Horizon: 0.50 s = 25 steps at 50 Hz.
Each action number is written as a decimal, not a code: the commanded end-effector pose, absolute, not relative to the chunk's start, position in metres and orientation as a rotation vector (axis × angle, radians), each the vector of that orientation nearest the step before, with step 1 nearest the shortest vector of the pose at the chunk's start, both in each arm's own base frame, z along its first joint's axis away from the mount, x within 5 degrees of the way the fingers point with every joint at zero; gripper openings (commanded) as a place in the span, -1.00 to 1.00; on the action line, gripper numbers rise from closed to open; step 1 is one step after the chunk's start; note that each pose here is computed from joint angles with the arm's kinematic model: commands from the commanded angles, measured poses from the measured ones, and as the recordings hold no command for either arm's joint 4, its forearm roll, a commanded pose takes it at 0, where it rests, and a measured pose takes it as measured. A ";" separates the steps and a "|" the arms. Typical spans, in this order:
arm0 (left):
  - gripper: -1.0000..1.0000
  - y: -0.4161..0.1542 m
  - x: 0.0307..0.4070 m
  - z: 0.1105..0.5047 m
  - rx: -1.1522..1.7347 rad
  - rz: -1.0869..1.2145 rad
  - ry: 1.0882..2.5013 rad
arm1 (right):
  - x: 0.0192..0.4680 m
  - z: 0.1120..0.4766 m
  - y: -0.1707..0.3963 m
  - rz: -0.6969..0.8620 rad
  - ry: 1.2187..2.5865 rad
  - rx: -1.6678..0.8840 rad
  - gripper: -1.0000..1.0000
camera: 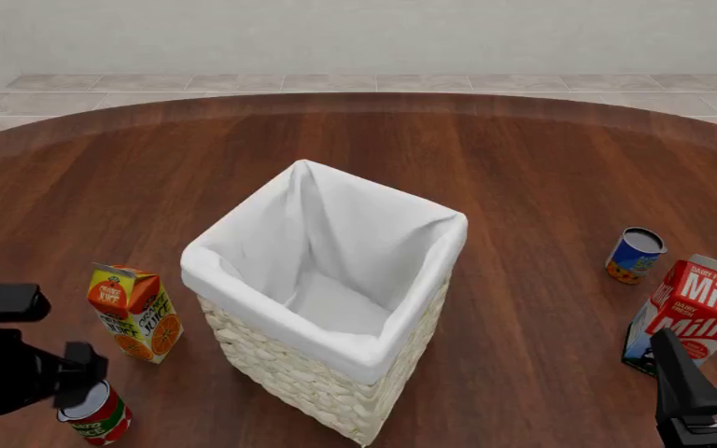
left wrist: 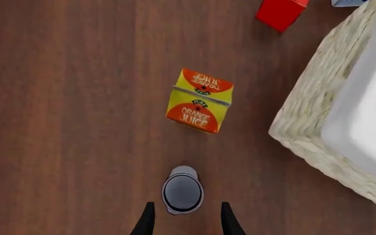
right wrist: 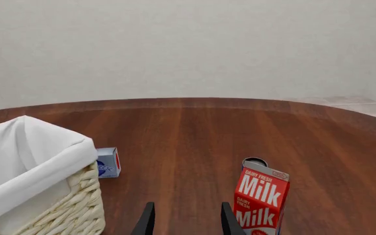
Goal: Pick up the alphabet soup and the tomato sauce, and put them in the basket.
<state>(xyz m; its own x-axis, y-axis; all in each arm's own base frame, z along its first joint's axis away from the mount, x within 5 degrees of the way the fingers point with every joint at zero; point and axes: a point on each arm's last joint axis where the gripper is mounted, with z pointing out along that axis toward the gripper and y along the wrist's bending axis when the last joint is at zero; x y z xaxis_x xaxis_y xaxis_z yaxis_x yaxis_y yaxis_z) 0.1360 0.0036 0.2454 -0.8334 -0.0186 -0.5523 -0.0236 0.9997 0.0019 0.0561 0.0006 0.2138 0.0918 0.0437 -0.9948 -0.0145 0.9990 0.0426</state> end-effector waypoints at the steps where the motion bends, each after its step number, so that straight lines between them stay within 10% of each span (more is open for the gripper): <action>1: 1.00 0.002 0.134 0.233 -0.026 0.005 2.569 | 0.056 0.214 0.001 0.044 1.478 0.025 1.00; 25: 1.00 0.002 0.129 0.215 -0.023 0.007 2.587 | 0.056 0.214 0.000 0.043 1.474 0.027 1.00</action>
<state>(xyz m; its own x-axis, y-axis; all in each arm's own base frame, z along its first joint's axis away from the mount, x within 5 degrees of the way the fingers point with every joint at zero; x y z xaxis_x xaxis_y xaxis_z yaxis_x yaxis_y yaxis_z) 0.1309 0.0021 0.2216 -0.8457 -0.0187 -0.5334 -0.0203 0.9998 -0.0029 0.0561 0.0005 0.2141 0.0948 0.0451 -0.9945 -0.0132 0.9989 0.0440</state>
